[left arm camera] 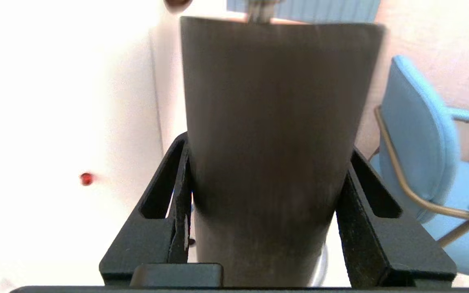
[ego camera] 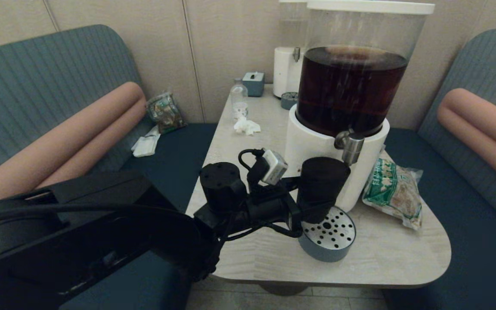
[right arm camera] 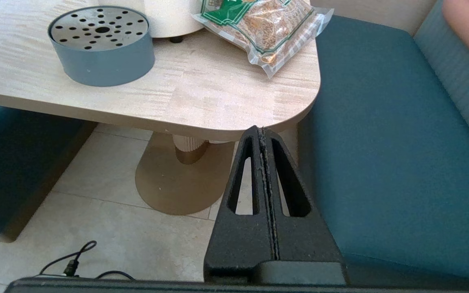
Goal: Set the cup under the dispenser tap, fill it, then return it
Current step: Place the cup next to the water dispenser
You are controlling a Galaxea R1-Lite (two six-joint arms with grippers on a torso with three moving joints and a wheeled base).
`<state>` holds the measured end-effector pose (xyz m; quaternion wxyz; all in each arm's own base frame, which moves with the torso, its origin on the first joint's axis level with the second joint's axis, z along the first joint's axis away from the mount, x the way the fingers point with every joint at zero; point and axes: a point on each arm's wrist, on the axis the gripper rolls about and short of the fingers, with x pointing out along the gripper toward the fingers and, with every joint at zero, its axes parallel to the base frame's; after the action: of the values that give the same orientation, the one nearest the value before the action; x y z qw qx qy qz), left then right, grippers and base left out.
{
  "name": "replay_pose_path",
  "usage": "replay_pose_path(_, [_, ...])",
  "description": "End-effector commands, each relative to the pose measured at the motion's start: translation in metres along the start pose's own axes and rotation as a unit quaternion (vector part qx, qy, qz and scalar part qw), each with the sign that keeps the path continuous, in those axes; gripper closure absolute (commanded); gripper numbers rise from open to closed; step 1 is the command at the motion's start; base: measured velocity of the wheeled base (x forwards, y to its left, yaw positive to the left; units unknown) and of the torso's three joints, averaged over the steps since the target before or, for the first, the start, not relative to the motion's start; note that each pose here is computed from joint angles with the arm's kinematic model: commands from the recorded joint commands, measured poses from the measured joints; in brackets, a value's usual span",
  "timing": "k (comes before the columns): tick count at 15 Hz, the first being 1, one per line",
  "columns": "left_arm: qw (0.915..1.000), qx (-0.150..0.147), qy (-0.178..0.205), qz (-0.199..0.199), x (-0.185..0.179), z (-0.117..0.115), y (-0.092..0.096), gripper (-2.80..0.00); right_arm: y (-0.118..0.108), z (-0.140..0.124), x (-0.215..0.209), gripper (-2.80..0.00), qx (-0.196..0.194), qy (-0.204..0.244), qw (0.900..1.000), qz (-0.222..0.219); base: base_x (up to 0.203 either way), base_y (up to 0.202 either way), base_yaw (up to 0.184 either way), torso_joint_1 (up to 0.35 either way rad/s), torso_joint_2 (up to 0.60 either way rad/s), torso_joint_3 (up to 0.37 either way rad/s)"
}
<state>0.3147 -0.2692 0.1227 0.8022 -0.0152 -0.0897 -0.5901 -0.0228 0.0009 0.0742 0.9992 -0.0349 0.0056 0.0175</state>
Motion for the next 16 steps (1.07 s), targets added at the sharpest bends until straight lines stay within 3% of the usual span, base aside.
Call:
replay_pose_path(1, [0.9999,0.008,-0.010,0.008,-0.019,0.024,-0.004,0.00,0.000,0.000,0.000,0.00,0.000,0.001,1.000,0.000,0.000,0.000,0.000,0.000,0.00,0.000])
replay_pose_path(8, [0.9985,0.013,-0.003,0.053,-0.057,0.031,0.014,0.00,0.000,0.000,0.000,0.00,0.000,0.001,1.000,0.000,0.000,0.000,0.000,0.000,0.00,0.000])
replay_pose_path(14, [0.9932,0.027,-0.001,0.113,-0.094,0.025,0.063,0.00,0.000,0.000,0.000,0.00,0.000,0.001,1.000,0.000,0.000,0.000,0.000,0.000,0.00,0.000])
replay_pose_path(16, [0.9916,0.005,-0.014,0.129,-0.100,0.017,0.079,0.00,0.000,0.000,0.000,0.00,0.000,0.001,1.000,0.000,0.000,0.000,0.000,0.000,0.00,0.000])
